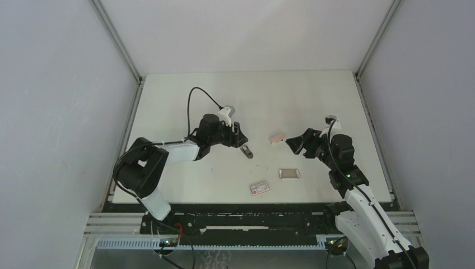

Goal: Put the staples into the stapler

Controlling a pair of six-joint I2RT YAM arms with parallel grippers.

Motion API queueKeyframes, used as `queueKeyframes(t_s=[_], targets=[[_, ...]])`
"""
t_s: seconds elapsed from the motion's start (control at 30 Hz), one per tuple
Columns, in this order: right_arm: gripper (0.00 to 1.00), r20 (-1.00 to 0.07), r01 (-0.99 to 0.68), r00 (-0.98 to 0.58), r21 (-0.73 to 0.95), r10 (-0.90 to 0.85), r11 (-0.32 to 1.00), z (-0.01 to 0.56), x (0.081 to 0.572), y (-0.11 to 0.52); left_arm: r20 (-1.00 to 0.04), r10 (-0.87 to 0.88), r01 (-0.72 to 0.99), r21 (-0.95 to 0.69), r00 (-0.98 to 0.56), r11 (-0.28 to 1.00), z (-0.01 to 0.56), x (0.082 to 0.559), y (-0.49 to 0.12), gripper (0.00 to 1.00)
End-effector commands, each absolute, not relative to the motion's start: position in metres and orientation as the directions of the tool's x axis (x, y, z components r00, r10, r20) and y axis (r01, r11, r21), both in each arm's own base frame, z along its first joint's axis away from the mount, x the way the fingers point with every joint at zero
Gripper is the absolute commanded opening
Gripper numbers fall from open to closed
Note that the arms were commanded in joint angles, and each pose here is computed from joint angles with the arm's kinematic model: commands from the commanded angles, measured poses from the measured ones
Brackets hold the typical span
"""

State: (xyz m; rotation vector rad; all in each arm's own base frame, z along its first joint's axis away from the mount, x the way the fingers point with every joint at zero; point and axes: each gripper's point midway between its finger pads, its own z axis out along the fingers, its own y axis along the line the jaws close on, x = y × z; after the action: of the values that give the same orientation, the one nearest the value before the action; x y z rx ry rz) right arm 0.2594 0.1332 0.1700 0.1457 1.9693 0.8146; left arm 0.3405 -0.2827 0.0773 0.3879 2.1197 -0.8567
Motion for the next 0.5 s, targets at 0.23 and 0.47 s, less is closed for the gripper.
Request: queueKeyframes(t_s=[0.23,0.47], targets=[[0.73,-0.744,-0.281,-0.568,0.576,0.351,0.767,0.161,0.249,0.141,-0.827,-0.053,0.620,-0.460,-0.560,0.636,0.102,0.353,-0.305,0.37],[0.72,-0.747,-0.280,-0.573,0.566,0.337,0.775,0.156,0.247,0.139,-0.830,-0.039,0.615,-0.443,-0.556,0.652,0.096,0.351,-0.300,0.25]])
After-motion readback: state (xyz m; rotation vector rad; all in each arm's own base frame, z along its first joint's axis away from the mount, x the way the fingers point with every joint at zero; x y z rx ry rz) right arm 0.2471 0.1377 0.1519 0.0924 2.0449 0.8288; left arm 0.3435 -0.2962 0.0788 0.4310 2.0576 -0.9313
